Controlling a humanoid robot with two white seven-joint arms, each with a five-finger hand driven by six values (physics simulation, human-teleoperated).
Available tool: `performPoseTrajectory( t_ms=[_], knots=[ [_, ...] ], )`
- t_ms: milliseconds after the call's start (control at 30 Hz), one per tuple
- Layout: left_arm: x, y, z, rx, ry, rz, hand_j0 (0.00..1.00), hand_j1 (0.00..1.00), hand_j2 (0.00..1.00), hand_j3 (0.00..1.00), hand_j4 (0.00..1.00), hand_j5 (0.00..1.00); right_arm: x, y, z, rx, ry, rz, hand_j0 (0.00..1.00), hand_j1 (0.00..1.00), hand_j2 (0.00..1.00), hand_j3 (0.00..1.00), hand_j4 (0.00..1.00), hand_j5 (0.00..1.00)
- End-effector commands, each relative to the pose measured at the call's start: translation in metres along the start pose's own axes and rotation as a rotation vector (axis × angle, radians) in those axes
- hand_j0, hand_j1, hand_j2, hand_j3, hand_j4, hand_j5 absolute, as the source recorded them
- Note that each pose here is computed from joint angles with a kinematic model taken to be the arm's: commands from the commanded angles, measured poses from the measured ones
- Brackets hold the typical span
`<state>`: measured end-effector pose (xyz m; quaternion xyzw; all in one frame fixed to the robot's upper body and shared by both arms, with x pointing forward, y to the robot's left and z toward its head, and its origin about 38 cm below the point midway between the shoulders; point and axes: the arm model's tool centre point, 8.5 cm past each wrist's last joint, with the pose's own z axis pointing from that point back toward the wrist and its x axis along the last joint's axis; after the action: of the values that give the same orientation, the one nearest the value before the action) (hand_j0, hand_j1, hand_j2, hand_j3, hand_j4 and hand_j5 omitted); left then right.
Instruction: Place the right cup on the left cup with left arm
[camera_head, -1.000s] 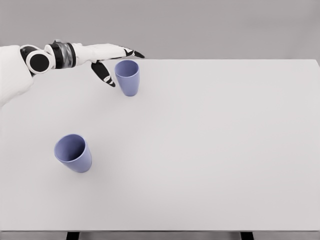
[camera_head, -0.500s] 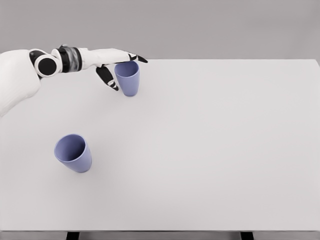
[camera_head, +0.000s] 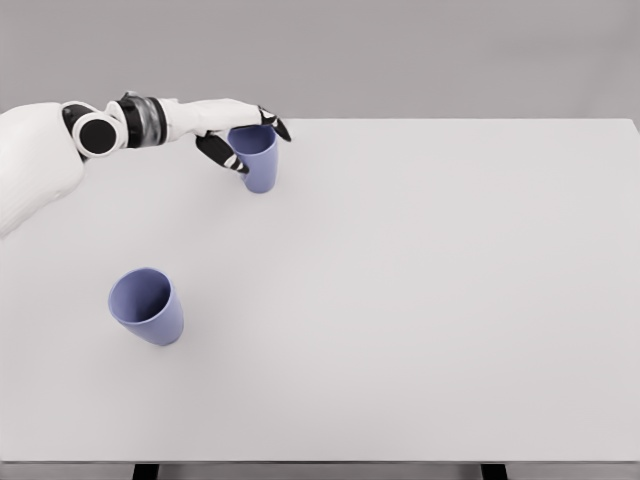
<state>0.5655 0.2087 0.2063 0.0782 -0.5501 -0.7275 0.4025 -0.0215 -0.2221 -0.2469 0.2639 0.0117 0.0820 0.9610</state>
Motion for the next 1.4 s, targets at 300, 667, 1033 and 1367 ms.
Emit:
performPoseTrajectory(
  t_ms=[300, 667, 1033, 1367],
  knots=[
    [0.002, -0.002, 0.002, 0.0, -0.016, 0.007, 0.5, 0.5, 0.5, 0.5, 0.5, 0.5, 0.0, 0.0, 0.0, 0.001, 0.001, 0.001, 1.0, 1.0, 1.0, 1.0, 1.0, 1.0],
    [0.019, 0.013, 0.056, 0.039, -0.122, -0.015, 0.49, 0.49, 0.49, 0.49, 0.49, 0.49, 0.0, 0.0, 0.0, 0.001, 0.001, 0.001, 1.0, 1.0, 1.0, 1.0, 1.0, 1.0],
    [0.037, 0.027, 0.116, 0.081, -0.181, -0.03, 0.49, 0.49, 0.49, 0.49, 0.49, 0.49, 0.0, 0.0, 0.0, 0.001, 0.001, 0.001, 1.0, 1.0, 1.0, 1.0, 1.0, 1.0],
    [0.053, 0.03, 0.155, 0.098, -0.212, -0.043, 0.49, 0.49, 0.49, 0.49, 0.49, 0.49, 0.0, 0.0, 0.0, 0.001, 0.001, 0.001, 1.0, 1.0, 1.0, 1.0, 1.0, 1.0]
  ],
)
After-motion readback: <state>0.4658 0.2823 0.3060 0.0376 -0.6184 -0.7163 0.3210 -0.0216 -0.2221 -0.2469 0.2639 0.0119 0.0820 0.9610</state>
